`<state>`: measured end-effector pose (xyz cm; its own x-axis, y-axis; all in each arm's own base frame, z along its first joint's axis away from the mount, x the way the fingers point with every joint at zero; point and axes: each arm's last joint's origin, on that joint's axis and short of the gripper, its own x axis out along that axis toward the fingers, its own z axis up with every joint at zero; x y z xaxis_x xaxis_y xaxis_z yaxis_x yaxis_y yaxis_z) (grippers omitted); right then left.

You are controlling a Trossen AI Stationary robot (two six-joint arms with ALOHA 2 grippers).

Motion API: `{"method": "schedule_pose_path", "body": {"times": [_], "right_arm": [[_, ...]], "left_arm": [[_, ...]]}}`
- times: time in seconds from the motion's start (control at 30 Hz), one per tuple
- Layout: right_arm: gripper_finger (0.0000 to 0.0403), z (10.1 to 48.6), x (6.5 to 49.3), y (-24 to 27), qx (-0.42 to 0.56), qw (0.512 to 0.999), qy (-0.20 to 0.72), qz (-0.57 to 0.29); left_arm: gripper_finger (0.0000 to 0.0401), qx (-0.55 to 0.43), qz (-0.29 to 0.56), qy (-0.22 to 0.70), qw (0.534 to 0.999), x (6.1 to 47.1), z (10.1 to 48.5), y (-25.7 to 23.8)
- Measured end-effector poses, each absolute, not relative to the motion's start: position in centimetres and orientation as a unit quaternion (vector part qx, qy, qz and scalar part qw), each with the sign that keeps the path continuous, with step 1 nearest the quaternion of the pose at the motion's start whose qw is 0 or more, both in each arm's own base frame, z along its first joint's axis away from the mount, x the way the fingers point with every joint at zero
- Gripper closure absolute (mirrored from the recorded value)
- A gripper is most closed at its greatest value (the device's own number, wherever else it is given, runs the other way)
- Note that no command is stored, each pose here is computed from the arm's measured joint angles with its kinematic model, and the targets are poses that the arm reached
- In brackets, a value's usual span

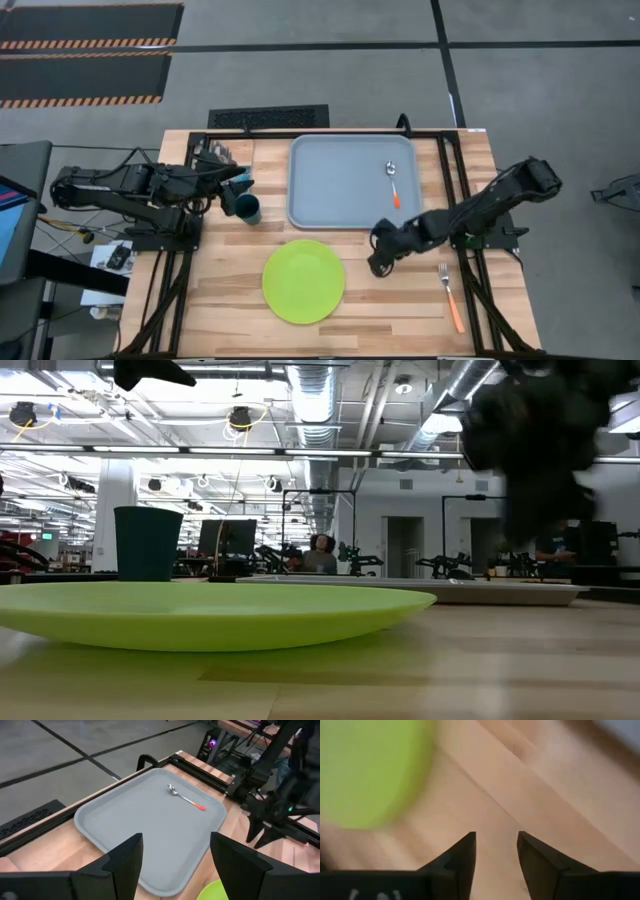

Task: Pick and place plate/cup/fork/spoon on tray
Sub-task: Put the light orange fork on the gray tray to the left of the spoon

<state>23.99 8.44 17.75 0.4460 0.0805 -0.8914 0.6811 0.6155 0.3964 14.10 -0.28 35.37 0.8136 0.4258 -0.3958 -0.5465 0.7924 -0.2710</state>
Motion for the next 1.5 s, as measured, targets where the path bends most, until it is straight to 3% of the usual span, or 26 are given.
{"method": "schedule_pose_path", "body": {"times": [0.17, 0.37, 0.6, 1.07, 1.5], "right_arm": [[0.0212, 16.3, 20.7, 10.4, 0.376, 0.662, 0.579, -0.291], [0.0212, 18.2, 17.7, 12.4, 0.424, 0.625, 0.577, -0.311], [0.0209, 18.7, 13.3, 14.6, 0.429, 0.539, 0.616, -0.382], [0.0198, 16.1, 12.3, 16.8, 0.408, 0.482, 0.638, -0.439], [0.0207, 12.9, 11.4, 16.2, 0.438, 0.476, 0.645, -0.406]], "left_arm": [[0.0184, -0.186, 0.260, 0.160, 0.934, 14.1, 35.4, -0.3], [0.0184, -0.181, 0.260, 0.161, 0.935, 14.1, 35.4, -0.3], [0.0184, -0.180, 0.259, 0.162, 0.935, 14.1, 35.4, -0.3], [0.0184, -0.177, 0.259, 0.162, 0.936, 14.1, 35.4, -0.3], [0.0184, -0.177, 0.259, 0.163, 0.936, 14.1, 35.4, -0.3]]}}
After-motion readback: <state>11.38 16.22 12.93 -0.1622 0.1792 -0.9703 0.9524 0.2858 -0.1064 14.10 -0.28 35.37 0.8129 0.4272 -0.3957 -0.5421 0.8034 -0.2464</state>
